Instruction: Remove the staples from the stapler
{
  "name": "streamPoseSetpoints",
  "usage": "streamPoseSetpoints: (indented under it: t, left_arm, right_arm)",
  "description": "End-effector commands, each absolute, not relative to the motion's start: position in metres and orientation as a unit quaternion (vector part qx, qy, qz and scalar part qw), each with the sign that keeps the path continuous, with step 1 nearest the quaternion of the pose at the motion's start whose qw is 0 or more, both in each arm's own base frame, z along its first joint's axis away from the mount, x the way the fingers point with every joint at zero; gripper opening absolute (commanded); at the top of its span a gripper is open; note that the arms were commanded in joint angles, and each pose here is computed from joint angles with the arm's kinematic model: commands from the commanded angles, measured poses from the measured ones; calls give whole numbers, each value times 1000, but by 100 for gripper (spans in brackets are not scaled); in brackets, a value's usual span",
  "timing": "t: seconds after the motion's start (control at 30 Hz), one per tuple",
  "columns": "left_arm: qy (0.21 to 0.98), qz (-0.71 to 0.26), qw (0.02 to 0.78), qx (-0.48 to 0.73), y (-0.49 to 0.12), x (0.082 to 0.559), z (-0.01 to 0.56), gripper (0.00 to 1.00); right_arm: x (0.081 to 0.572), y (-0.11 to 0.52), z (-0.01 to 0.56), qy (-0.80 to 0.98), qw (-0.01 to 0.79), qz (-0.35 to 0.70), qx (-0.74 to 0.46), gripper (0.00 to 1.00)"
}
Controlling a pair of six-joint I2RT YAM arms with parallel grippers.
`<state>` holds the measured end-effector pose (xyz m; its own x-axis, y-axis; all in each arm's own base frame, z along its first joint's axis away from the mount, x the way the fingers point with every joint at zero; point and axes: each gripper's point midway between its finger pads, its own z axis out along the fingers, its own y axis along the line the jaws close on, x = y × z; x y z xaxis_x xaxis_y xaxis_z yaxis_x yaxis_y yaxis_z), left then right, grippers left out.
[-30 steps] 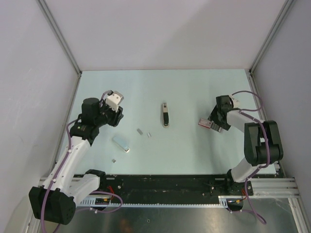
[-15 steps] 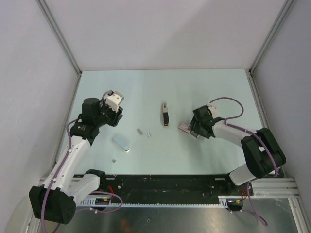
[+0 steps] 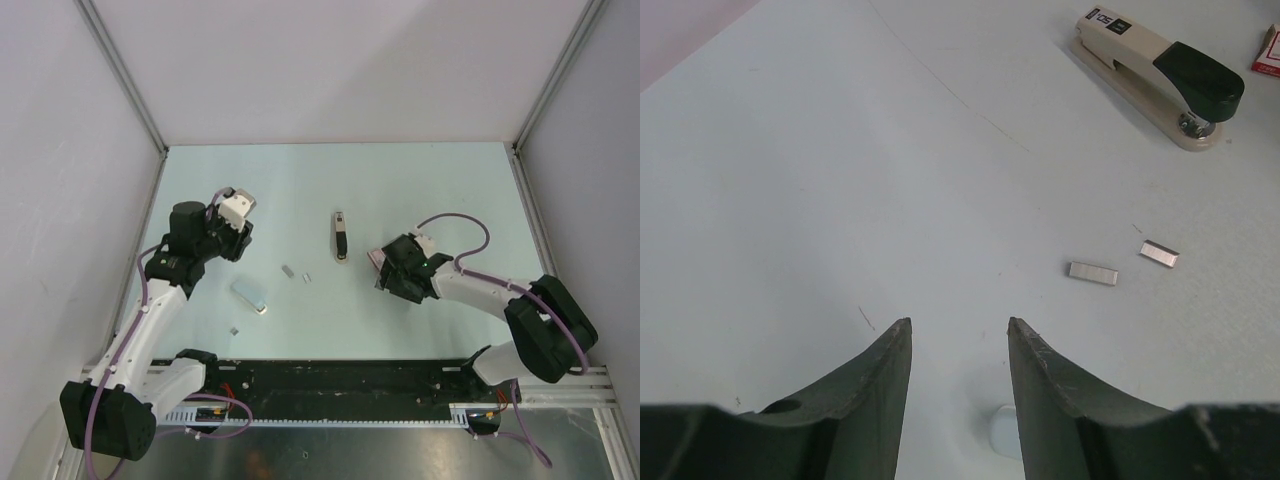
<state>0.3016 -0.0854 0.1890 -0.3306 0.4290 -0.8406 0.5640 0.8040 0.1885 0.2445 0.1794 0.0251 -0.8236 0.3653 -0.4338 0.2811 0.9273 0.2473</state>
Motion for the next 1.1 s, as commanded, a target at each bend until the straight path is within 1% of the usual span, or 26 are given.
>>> streamPoseSetpoints:
  t: [0.0, 0.1, 0.23, 0.3, 0.43, 0.6, 0.73, 1.07]
  left_arm:
    - [806, -62, 501, 309, -83, 304, 197, 49]
    - [806, -62, 501, 309, -83, 303, 196, 49]
    - [808, -69, 498, 308, -85, 302, 193, 49]
    - [808, -74, 497, 307, -87, 303, 193, 49]
    - [809, -78, 497, 305, -88, 304, 195, 49]
    - [809, -77, 497, 304, -88, 304, 195, 49]
    - [812, -77, 493, 304, -87, 304, 191, 49]
    - [813, -75, 494, 298, -86, 304, 191, 48]
  right_arm:
    - [243, 154, 35, 947, 239, 78, 198, 72]
    - [264, 136, 58, 934, 272, 83, 215, 72]
    - [289, 112, 73, 921, 303, 71, 236, 71]
    - [301, 105, 70, 919, 307, 57, 240, 70]
    - [317, 105, 45, 925, 291, 34, 241, 68]
    - [323, 115, 11, 935, 267, 9, 235, 64]
    - [324, 130, -4, 938, 261, 5, 228, 63]
    - [314, 171, 0, 946, 263, 14, 191, 61]
